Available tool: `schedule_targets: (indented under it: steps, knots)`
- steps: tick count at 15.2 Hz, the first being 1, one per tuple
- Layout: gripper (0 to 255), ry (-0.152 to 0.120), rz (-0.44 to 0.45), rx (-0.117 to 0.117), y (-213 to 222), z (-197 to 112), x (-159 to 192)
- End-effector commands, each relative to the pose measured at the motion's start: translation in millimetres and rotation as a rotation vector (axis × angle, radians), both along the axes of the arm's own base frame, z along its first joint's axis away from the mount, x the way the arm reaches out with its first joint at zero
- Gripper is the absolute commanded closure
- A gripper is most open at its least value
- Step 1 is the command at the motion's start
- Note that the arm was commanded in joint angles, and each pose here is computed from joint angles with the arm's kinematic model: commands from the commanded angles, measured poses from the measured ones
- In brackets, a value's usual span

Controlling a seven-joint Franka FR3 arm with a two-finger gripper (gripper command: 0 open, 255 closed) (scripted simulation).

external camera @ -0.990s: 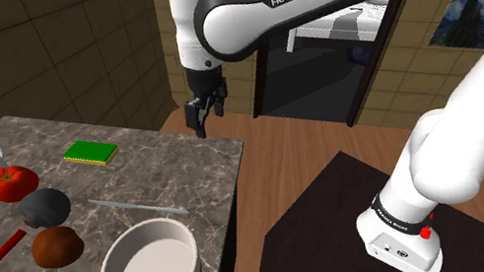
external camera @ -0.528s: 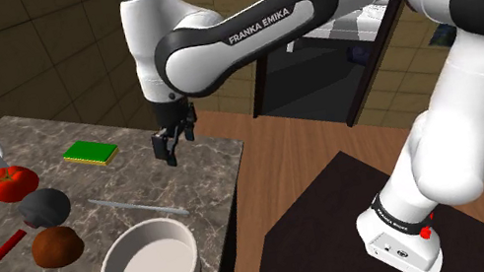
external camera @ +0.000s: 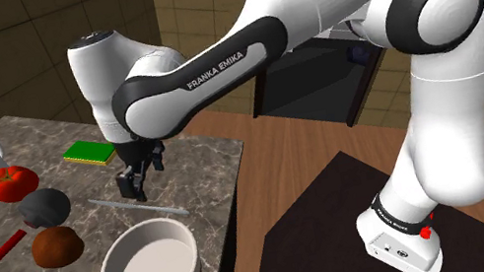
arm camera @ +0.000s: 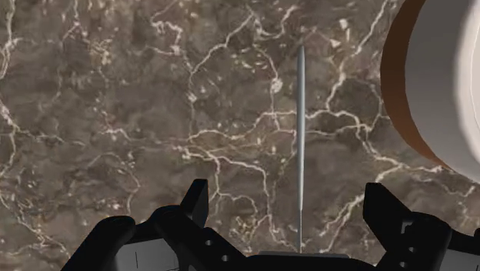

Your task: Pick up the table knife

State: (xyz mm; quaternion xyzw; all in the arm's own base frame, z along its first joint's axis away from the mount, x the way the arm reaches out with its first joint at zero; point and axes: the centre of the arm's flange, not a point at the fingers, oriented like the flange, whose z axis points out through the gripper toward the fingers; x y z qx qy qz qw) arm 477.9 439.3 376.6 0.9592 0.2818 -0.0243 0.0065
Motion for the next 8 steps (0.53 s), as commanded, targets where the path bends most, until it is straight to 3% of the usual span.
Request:
schedule_targets:
  steps: [1, 8]
  knots:
    - [0, 0.002, 0.031, 0.001, 23.7, -14.3, 2.6]
    - [0, 0.003, 0.035, 0.001, 26.3, -47.4, 2.6]
